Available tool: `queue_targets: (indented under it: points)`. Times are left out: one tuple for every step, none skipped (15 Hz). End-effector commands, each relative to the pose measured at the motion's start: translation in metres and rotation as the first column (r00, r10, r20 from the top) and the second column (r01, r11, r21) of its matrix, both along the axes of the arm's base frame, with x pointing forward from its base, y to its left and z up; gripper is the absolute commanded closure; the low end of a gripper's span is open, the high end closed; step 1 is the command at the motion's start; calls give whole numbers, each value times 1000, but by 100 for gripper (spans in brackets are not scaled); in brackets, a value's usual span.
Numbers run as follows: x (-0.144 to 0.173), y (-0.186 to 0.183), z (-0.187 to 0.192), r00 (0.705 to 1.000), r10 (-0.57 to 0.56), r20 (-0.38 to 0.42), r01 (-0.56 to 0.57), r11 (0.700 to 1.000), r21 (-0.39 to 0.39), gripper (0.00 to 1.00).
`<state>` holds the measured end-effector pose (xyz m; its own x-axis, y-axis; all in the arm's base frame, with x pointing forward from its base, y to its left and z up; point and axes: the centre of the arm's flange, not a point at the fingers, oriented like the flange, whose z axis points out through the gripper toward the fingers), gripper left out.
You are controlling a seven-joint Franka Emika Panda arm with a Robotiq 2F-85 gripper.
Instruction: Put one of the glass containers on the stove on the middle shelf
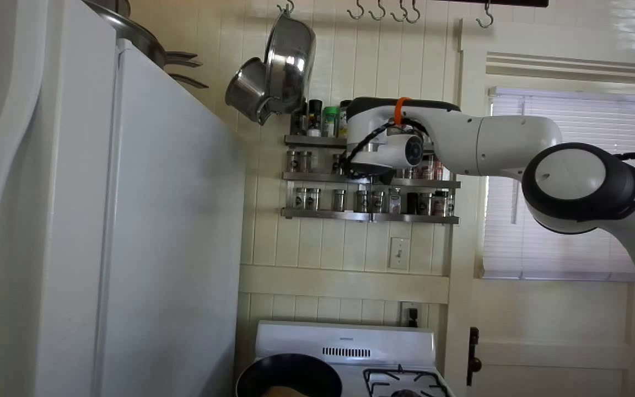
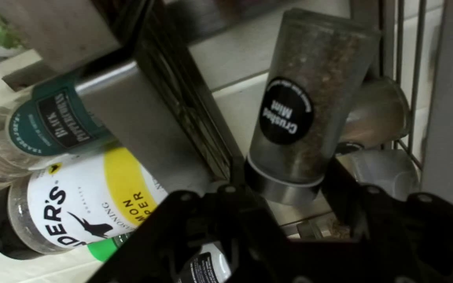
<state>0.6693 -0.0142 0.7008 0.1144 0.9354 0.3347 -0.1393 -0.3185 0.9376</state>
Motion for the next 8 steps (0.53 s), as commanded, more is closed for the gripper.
queue_targets:
  points:
    - [6,-1,13,999,-20,34,19,999,39,72]
    - [6,-1,12,999,-20,37,18,998,55,72]
    - [6,-1,11,999,-25,37,22,997,68,72]
    - [6,0,10,999,-23,35,20,995,97,72]
    - [6,0,9,999,-29,31,26,994,110,72]
    - [6,-1,8,999,-31,28,28,991,128,72]
    - [6,-1,6,999,-34,26,30,989,145,72]
    - [6,-3,4,999,-37,25,33,986,164,72]
